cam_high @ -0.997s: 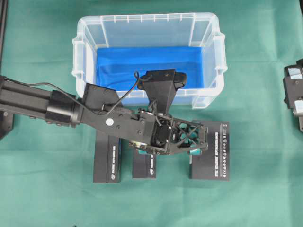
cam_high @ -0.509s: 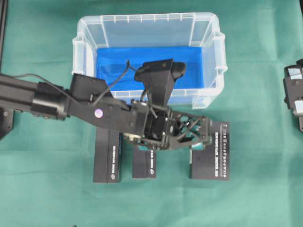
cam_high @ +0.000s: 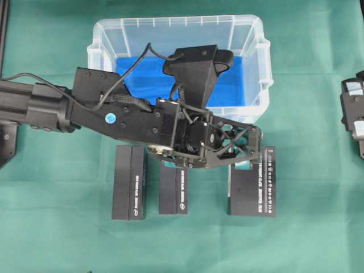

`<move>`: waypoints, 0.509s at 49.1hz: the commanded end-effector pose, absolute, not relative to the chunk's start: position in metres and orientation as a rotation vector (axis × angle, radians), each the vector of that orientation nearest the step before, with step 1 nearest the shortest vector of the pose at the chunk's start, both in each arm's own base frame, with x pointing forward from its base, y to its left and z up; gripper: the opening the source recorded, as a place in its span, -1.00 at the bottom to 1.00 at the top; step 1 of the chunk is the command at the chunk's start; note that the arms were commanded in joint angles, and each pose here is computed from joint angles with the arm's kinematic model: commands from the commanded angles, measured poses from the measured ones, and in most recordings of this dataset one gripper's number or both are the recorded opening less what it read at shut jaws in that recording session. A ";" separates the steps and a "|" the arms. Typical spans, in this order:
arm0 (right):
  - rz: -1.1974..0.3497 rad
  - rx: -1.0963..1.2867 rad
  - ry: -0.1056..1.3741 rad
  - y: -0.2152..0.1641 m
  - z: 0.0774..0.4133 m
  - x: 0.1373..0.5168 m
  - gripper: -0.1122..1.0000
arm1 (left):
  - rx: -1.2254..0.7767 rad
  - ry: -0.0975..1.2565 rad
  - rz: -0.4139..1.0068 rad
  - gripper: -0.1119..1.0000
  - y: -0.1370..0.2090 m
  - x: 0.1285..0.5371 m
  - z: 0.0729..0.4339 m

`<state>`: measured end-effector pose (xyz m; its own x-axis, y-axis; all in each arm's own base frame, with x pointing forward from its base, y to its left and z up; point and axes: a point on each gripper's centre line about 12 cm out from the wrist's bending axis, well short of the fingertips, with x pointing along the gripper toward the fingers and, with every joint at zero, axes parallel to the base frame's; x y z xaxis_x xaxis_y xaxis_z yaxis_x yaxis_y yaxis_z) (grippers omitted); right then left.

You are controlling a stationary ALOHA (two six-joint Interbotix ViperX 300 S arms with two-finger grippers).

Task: Take the box out of the case with the left arm.
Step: 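Open the left gripper and release the box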

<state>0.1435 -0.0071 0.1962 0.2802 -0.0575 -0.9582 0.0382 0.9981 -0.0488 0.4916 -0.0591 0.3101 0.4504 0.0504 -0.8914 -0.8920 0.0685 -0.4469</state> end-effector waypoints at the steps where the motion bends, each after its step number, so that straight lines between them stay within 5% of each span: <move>1: -0.066 -0.017 1.259 -0.007 0.204 0.149 -0.81 | -1.334 0.800 0.807 0.85 -0.058 0.486 0.337; 25: -0.067 -0.016 1.259 -0.008 0.204 0.149 -0.81 | -1.305 0.846 0.792 0.85 -0.075 0.448 0.344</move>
